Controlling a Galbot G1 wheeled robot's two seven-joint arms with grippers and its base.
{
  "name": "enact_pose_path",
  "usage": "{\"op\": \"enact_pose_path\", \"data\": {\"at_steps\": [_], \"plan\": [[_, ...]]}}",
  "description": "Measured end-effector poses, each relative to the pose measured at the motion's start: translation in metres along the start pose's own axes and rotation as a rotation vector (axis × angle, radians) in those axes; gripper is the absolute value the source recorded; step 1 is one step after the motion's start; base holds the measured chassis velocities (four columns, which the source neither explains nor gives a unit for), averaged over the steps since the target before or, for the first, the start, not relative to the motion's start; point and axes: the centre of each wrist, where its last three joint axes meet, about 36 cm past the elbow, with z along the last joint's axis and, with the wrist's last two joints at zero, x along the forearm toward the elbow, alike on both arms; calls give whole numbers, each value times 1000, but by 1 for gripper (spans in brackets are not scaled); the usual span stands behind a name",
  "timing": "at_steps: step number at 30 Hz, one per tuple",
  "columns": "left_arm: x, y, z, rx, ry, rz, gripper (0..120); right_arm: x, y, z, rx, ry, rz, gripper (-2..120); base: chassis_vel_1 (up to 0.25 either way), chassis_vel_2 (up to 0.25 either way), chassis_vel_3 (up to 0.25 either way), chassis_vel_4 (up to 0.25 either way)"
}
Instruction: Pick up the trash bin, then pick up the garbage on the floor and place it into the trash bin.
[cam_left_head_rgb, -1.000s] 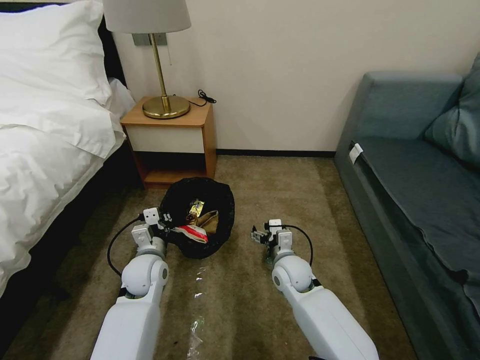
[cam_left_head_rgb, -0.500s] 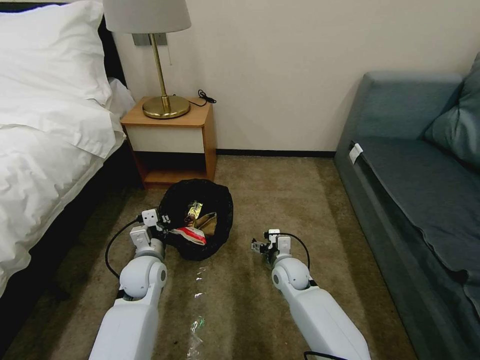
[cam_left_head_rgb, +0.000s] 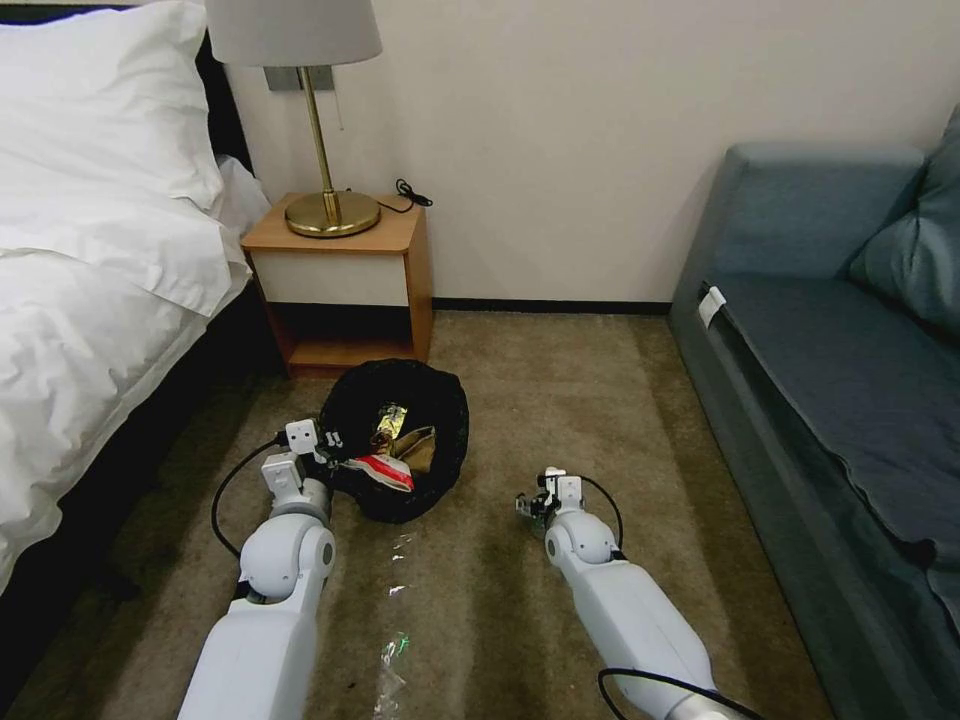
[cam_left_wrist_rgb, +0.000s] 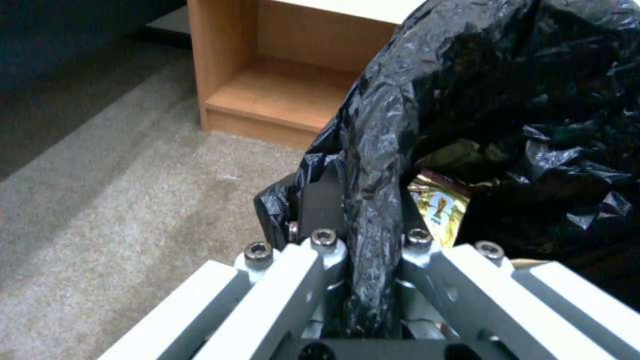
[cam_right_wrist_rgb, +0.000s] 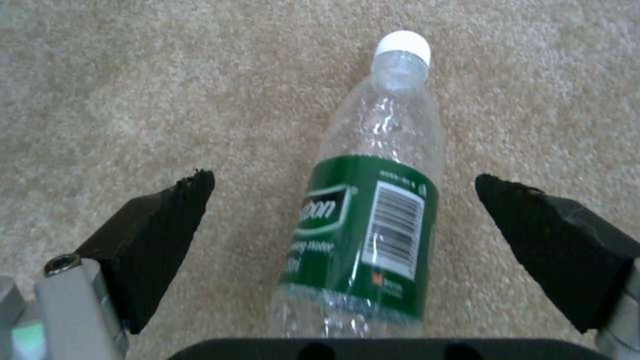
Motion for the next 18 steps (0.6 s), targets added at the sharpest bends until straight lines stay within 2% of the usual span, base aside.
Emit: {"op": "enact_pose_path", "data": {"at_steps": [18], "plan": [[0,9,-9,7,-18,-11,2,-33,-18,5,43,-9,49,100,0,0,0,0]]}}
